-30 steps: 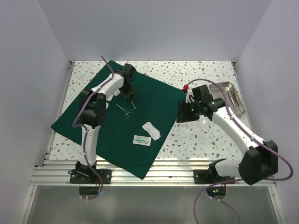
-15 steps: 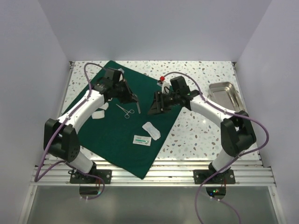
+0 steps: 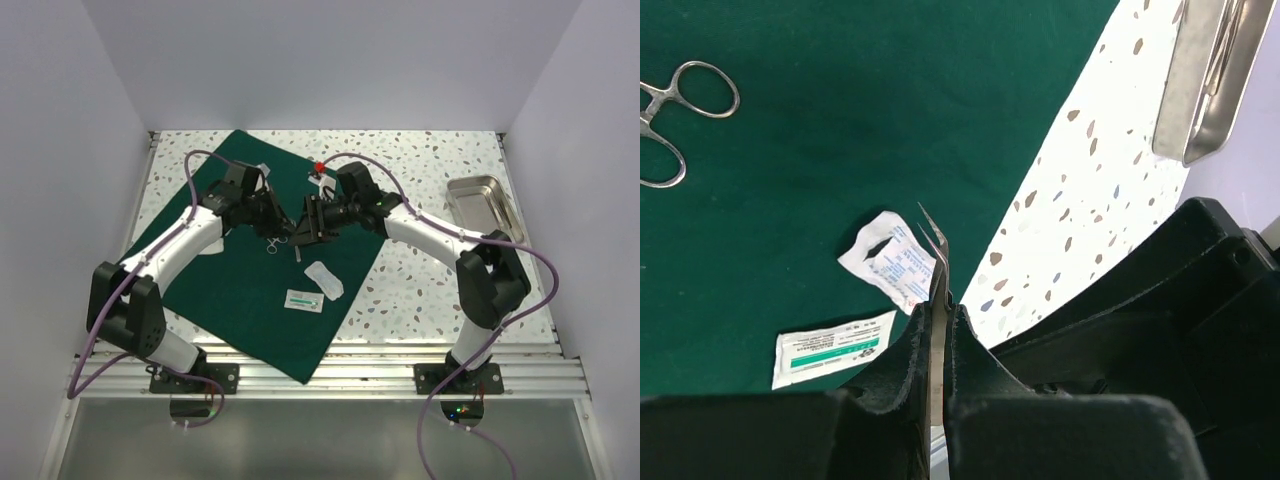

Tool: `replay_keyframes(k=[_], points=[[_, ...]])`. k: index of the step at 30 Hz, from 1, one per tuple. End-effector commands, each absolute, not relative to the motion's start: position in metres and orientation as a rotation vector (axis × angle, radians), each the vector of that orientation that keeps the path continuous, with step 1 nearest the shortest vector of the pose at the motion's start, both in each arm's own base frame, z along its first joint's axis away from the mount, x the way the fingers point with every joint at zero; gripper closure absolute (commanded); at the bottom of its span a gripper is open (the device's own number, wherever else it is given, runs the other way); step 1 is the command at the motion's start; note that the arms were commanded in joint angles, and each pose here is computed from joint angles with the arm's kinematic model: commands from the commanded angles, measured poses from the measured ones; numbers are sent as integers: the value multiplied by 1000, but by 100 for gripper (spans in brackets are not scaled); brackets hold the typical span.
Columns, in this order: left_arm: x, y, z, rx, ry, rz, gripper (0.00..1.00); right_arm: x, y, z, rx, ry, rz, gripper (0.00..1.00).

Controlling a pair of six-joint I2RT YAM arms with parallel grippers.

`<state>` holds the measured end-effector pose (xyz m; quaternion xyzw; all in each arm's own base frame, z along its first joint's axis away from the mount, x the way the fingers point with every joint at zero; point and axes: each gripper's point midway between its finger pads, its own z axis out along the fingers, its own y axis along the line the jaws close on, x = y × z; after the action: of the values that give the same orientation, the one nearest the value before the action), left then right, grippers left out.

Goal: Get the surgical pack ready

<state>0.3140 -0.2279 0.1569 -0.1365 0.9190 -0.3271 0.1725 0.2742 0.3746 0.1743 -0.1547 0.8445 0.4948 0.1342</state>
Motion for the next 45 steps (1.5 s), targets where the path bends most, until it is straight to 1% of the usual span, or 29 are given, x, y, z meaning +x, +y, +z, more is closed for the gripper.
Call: replay_keyframes(k=[1,6,11,17,25,29,35,40,45], points=[[313,-237,191,-305,2505,-1028,100,281,380,180,-426,2435,1390,51],[307,-238,195,-286,2507,-1040,100,282,374,174,-427,2445,1329,56],[306,-234,193,-277,2513,-1007,100,283,358,170,-431,2469,1201,57],[305,-235,193,-278,2519,-1017,100,278,353,164,-462,2490,1169,57],[303,-237,192,-278,2520,-1010,100,283,352,162,-466,2504,1124,60],[304,-234,188,-288,2526,-979,100,287,345,172,-508,2481,1054,61],[301,-235,179,-294,2555,-967,100,282,339,181,-551,2478,1027,59],[302,-241,182,-284,2547,-980,100,278,348,182,-568,2454,1114,57],[302,-243,181,-286,2552,-965,100,275,344,196,-571,2408,1119,54]])
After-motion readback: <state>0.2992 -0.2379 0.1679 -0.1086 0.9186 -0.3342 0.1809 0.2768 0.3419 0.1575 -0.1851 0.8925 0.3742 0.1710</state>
